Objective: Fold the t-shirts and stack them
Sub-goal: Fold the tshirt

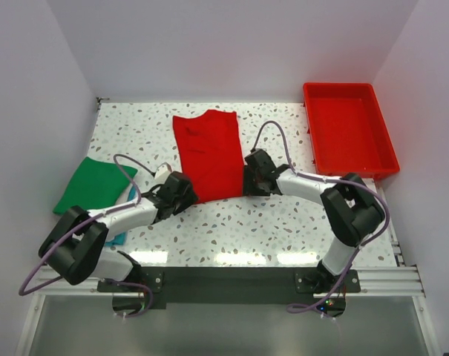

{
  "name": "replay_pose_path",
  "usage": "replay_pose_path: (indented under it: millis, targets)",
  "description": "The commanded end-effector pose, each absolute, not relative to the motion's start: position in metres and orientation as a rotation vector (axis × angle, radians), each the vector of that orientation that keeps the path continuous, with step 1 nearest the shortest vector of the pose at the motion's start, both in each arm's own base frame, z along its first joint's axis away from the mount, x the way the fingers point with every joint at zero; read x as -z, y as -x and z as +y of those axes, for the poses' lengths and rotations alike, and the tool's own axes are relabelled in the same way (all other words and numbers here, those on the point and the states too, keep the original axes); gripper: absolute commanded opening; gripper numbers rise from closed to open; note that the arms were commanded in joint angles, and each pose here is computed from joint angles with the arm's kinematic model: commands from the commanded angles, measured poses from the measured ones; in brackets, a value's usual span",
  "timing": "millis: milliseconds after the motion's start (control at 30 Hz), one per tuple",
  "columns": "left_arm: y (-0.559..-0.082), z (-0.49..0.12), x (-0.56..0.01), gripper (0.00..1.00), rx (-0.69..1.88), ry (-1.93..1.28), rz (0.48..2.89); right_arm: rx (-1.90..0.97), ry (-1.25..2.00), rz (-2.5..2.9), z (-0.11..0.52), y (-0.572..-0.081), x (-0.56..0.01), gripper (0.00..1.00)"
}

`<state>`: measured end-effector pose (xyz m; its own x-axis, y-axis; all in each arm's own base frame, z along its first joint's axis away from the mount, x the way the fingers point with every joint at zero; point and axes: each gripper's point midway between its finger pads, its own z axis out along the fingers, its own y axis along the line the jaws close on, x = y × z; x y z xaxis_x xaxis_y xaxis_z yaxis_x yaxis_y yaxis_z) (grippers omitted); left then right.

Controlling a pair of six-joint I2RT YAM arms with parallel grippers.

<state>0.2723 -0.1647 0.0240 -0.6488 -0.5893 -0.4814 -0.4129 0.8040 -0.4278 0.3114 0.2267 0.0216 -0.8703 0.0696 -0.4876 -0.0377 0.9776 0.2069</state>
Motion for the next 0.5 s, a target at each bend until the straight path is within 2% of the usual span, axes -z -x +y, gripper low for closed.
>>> replay_pose_path:
  millis: [0, 100, 200, 233, 267, 300, 333, 400, 433, 467]
  targets:
    - [-0.277, -0.165, -0.014, 0.61, 0.382, 0.772, 2.359, -0.275, -0.072, 2.565, 0.23, -0.327, -0.022, 0.52]
    - [-0.278, -0.164, -0.007, 0.57, 0.364, 0.783, 2.362, -0.293, -0.077, 2.554, 0.234, -0.331, -0.018, 0.48]
    - [-0.276, -0.165, 0.0, 0.49, 0.362, 0.78, 2.379, -0.305, -0.078, 2.562, 0.235, -0.329, -0.014, 0.37]
    - [-0.275, -0.164, 0.003, 0.45, 0.356, 0.778, 2.389, -0.309, -0.08, 2.567, 0.235, -0.327, -0.012, 0.29]
    - [-0.274, -0.165, 0.004, 0.34, 0.358, 0.775, 2.391, -0.314, -0.083, 2.562, 0.235, -0.327, -0.014, 0.25]
    - [-0.274, -0.165, 0.004, 0.27, 0.362, 0.771, 2.39, -0.319, -0.08, 2.56, 0.235, -0.326, -0.014, 0.21]
    - [-0.273, -0.165, 0.004, 0.16, 0.363, 0.759, 2.396, -0.324, -0.072, 2.57, 0.234, -0.322, -0.012, 0.13]
    - [-0.271, -0.165, 0.004, 0.03, 0.363, 0.743, 2.402, -0.334, -0.069, 2.57, 0.232, -0.318, -0.012, 0.06]
    - [-0.269, -0.166, 0.002, 0.0, 0.375, 0.734, 2.404, -0.344, -0.059, 2.575, 0.232, -0.315, -0.012, 0.0]
    - [-0.262, -0.164, 0.005, 0.0, 0.368, 0.73, 2.419, -0.351, -0.055, 2.576, 0.229, -0.309, -0.013, 0.0]
